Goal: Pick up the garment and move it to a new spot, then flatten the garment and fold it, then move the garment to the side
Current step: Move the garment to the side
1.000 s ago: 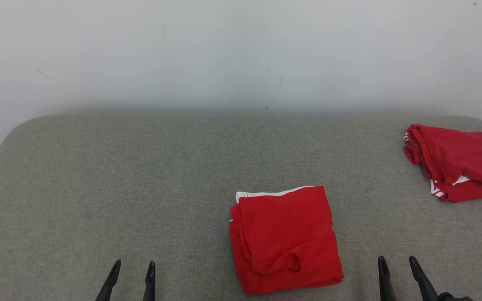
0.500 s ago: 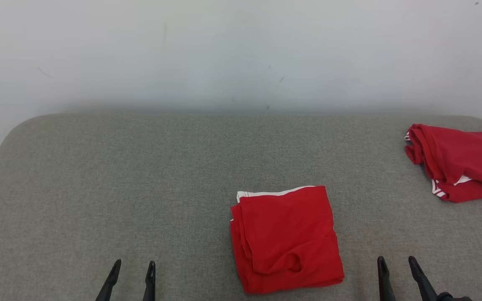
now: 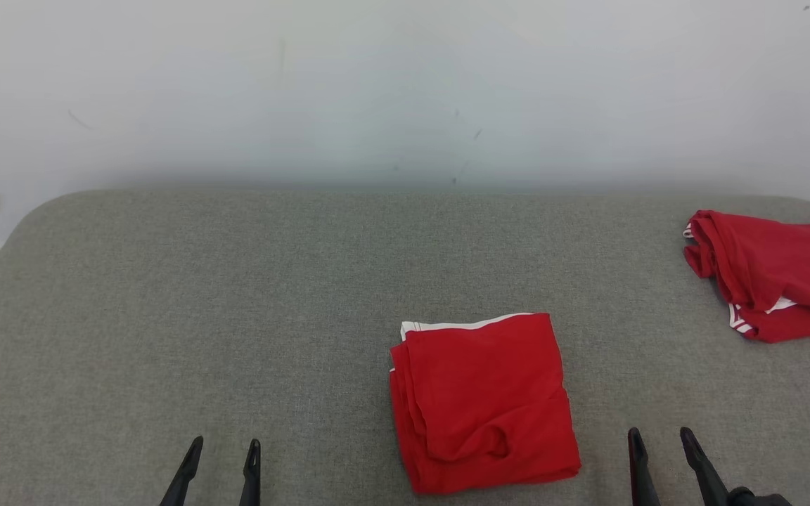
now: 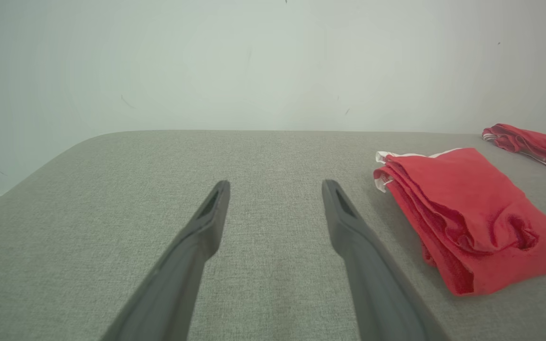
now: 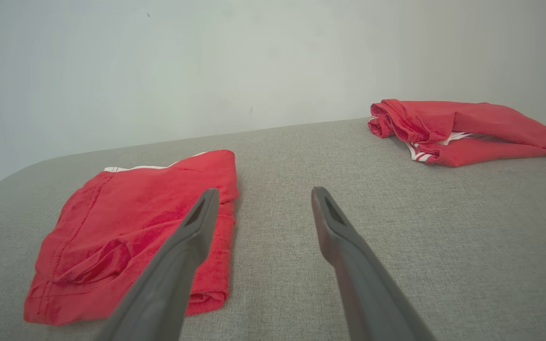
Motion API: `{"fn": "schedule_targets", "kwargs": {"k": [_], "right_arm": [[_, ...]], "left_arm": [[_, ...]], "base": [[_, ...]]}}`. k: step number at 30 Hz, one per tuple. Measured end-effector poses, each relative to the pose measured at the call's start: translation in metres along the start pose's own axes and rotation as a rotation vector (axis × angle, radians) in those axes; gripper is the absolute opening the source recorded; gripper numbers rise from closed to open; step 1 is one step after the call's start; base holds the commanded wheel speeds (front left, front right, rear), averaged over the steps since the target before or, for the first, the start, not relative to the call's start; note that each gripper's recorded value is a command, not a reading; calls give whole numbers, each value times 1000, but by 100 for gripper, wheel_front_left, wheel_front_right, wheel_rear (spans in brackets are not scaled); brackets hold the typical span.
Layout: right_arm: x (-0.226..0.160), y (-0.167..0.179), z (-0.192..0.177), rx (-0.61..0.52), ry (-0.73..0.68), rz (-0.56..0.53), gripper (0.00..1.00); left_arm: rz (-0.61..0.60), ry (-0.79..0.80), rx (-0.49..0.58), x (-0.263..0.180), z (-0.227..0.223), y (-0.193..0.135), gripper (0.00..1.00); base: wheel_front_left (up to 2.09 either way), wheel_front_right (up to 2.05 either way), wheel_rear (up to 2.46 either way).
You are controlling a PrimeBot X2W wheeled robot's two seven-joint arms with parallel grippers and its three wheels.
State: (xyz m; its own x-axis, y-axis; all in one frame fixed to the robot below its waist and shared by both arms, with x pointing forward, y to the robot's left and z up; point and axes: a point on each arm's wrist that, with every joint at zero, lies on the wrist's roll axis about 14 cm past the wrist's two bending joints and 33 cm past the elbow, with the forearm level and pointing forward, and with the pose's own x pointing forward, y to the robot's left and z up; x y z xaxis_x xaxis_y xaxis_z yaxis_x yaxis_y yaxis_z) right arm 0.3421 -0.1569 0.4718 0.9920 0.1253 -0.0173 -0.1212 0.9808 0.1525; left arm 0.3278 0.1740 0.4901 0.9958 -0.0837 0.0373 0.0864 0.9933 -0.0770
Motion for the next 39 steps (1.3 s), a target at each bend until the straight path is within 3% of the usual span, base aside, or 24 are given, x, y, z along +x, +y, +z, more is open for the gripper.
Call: {"fn": "schedule_targets", "kwargs": {"k": [10,20,32,38,39], "right_arm": [[49,29,21,-28,-55,107,100],[101,38,-28,-85,167,157,100],[94,40,-83,-24,400,120,100],[91,53,-89,46,437,121,100],[91,54,-89,57,437,121,37]], "left_arm": [[-5,1,-2,4,0,-2,100],[32,17,-19,0,-5,6,100],[57,17,-23,-5,-5,12,100],[57,15,-19,-6,-4,13,100],[57,15,-19,-6,-4,13,100]], "base": [[0,0,0],[0,0,0],[0,0,0],[0,0,0],[0,0,0]]}}
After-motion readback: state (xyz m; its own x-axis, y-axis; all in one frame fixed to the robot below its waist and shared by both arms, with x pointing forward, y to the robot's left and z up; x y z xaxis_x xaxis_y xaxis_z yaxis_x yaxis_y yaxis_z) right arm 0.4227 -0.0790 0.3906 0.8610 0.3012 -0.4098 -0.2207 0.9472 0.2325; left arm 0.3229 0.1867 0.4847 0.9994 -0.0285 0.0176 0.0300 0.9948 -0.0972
